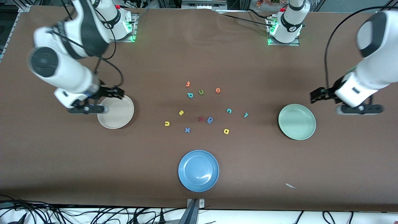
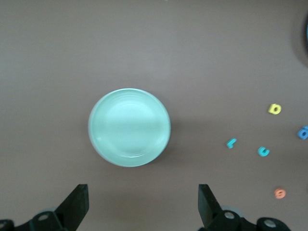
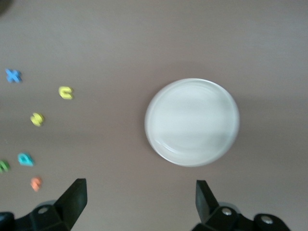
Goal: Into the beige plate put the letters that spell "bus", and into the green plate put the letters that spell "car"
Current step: 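Reach the right gripper to the yellow c while the left gripper reaches teal c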
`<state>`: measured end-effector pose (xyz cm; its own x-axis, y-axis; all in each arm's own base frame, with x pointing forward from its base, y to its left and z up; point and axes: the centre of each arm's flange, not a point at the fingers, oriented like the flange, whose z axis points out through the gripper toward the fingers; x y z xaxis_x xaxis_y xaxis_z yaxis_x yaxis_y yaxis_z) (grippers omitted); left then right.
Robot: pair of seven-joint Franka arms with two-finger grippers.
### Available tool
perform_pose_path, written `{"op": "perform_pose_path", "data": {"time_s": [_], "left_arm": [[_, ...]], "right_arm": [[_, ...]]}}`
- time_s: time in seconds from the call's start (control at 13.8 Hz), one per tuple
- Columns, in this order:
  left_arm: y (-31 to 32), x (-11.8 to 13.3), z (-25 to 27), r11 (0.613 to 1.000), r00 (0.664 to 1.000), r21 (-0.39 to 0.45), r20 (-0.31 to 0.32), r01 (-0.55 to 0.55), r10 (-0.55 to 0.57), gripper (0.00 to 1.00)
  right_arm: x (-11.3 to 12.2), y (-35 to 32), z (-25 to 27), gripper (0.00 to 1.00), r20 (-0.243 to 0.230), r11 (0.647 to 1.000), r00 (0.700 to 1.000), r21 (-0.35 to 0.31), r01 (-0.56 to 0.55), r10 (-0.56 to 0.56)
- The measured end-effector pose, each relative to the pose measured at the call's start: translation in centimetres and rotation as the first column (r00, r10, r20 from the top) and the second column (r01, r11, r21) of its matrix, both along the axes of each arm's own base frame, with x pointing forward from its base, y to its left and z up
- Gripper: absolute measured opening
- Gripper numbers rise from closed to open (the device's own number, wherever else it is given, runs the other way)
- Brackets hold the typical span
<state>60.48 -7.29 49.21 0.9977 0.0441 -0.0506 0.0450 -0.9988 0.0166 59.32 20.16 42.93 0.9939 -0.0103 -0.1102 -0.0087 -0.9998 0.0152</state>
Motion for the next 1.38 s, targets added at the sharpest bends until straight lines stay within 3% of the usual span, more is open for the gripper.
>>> {"op": "perform_pose_path", "data": {"time_s": [0.36,0.51,0.58,0.72,1.09,1.38], "left_arm": [[-9.4,1.1,-7.7,0.996,0.997,-0.036,-0.019,-0.078,0.077,1.00],[-13.1,0.9,-11.8,0.995,0.995,-0.046,-0.035,-0.094,0.093,1.00],[-15.3,0.3,-14.2,0.993,0.994,-0.053,-0.029,-0.103,0.102,1.00],[-19.0,-1.6,-18.6,0.993,0.995,-0.066,-0.020,-0.103,0.101,1.00],[-25.0,-5.8,-26.2,1.000,0.997,-0.029,-0.077,0.001,-0.003,1.00],[-25.7,-6.6,-29.1,0.997,0.993,0.001,-0.092,0.079,-0.079,1.00]], "right_arm": [[1.1,7.6,-9.0,0.96,0.077,0.999,0.996,0.028,0.035,-0.037],[1.3,9.5,-12.7,0.74,0.102,0.997,0.993,0.042,0.058,-0.063],[1.3,10.4,-14.4,0.69,0.107,0.996,0.991,0.047,0.075,-0.080],[0.9,12.6,-17.1,0.69,0.121,0.992,0.985,0.059,0.115,-0.121],[0.8,14.6,-20.9,0.65,0.158,0.991,0.979,0.070,0.116,-0.126],[0.9,14.3,-23.0,0.65,0.171,0.993,0.979,0.060,0.106,-0.115]]}}
